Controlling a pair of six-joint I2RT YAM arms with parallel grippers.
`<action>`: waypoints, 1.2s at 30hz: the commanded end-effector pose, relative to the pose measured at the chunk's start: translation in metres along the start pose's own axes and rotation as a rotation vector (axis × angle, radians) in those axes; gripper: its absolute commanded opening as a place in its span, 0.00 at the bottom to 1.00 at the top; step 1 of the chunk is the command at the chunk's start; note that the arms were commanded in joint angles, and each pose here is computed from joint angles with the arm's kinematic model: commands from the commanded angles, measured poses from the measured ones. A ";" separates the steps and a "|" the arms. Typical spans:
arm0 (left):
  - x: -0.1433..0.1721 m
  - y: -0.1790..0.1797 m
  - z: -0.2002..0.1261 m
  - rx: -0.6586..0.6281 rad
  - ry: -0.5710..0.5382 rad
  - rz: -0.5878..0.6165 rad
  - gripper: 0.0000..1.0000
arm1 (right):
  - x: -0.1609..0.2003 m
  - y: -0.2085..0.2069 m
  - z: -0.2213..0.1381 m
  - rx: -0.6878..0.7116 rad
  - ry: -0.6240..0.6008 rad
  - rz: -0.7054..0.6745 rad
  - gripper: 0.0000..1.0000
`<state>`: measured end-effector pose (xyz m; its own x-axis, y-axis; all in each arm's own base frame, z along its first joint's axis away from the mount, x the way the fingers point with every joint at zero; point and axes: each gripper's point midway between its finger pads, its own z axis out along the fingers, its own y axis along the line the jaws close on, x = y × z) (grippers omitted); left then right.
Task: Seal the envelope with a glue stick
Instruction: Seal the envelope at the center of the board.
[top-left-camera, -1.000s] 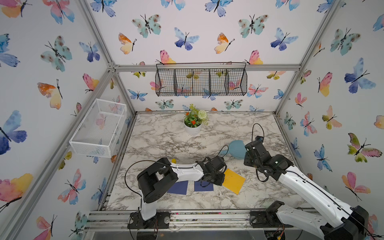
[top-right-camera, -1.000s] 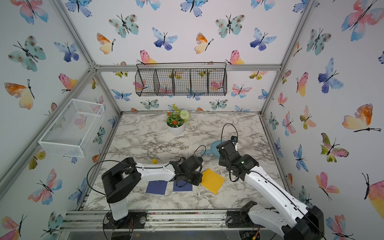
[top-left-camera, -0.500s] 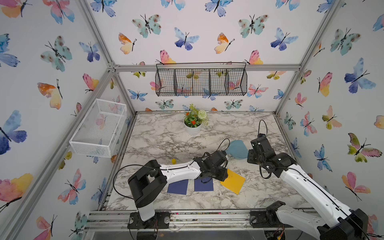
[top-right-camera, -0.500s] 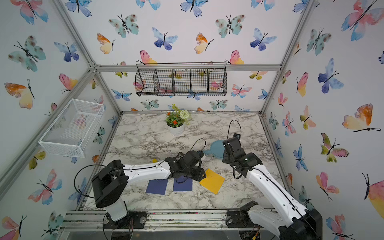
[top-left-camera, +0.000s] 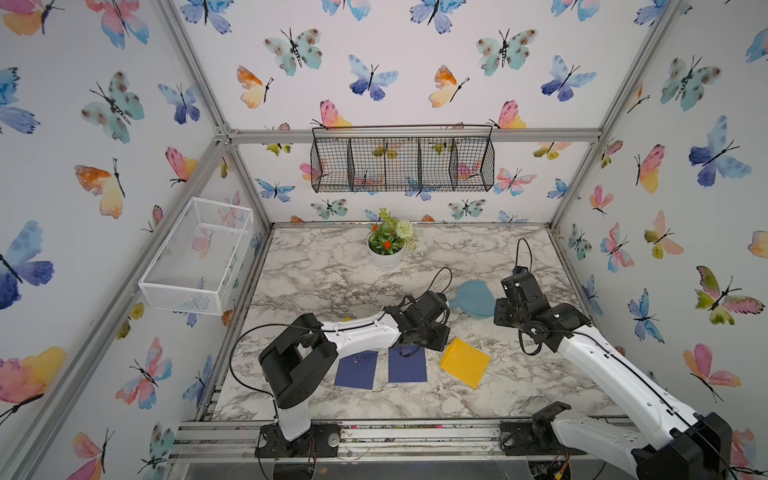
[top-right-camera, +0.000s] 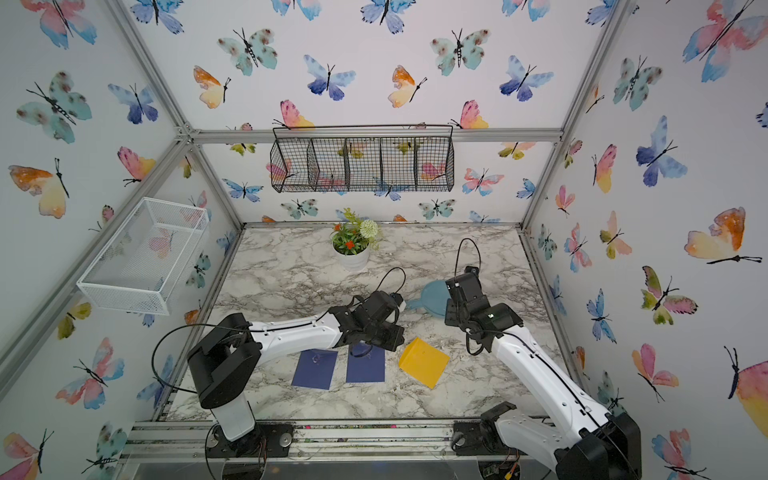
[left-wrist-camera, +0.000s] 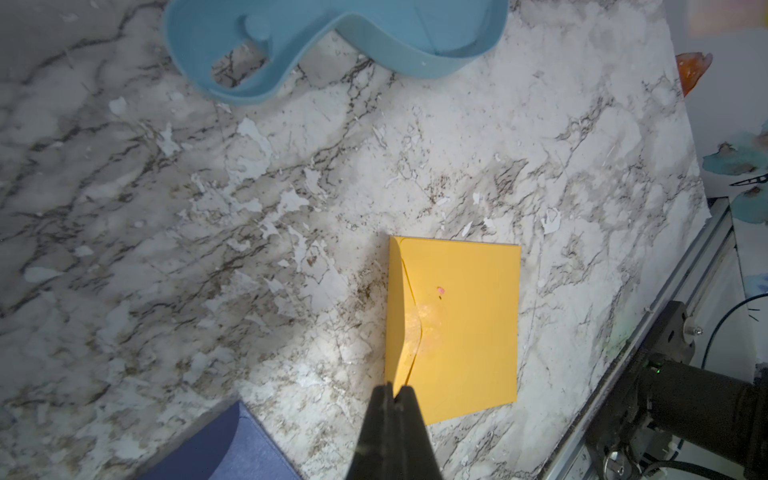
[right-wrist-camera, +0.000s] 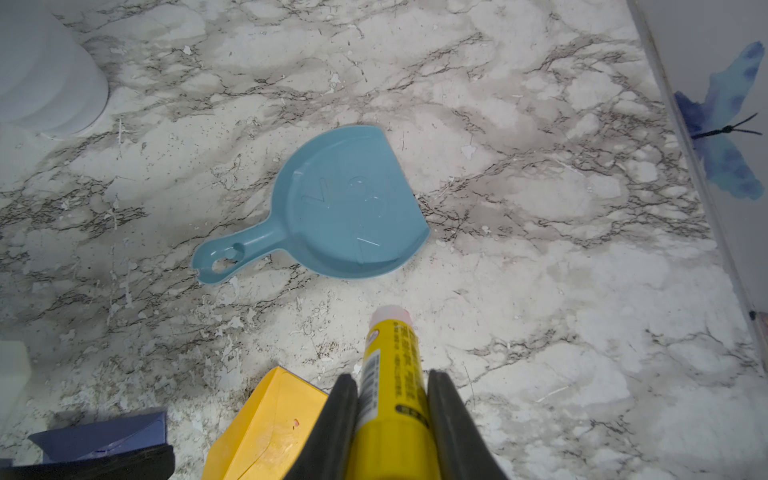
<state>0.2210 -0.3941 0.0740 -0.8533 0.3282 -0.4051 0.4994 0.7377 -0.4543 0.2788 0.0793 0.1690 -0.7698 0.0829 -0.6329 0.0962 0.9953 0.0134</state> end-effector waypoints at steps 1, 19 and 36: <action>0.001 -0.004 0.006 0.025 0.033 0.014 0.03 | -0.012 0.002 -0.006 -0.011 -0.024 0.002 0.03; 0.013 -0.007 0.024 0.068 0.086 0.001 0.01 | -0.007 0.003 -0.004 -0.018 -0.006 0.000 0.03; 0.024 -0.025 0.042 0.078 0.125 0.030 0.00 | 0.001 0.002 -0.002 -0.025 0.009 0.001 0.03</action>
<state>0.1981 -0.4265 0.0494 -0.8469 0.4078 -0.3411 0.5311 0.6808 -0.5045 0.2781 0.0826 0.1684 -0.7764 0.0870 -0.6242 0.0850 0.9958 0.0330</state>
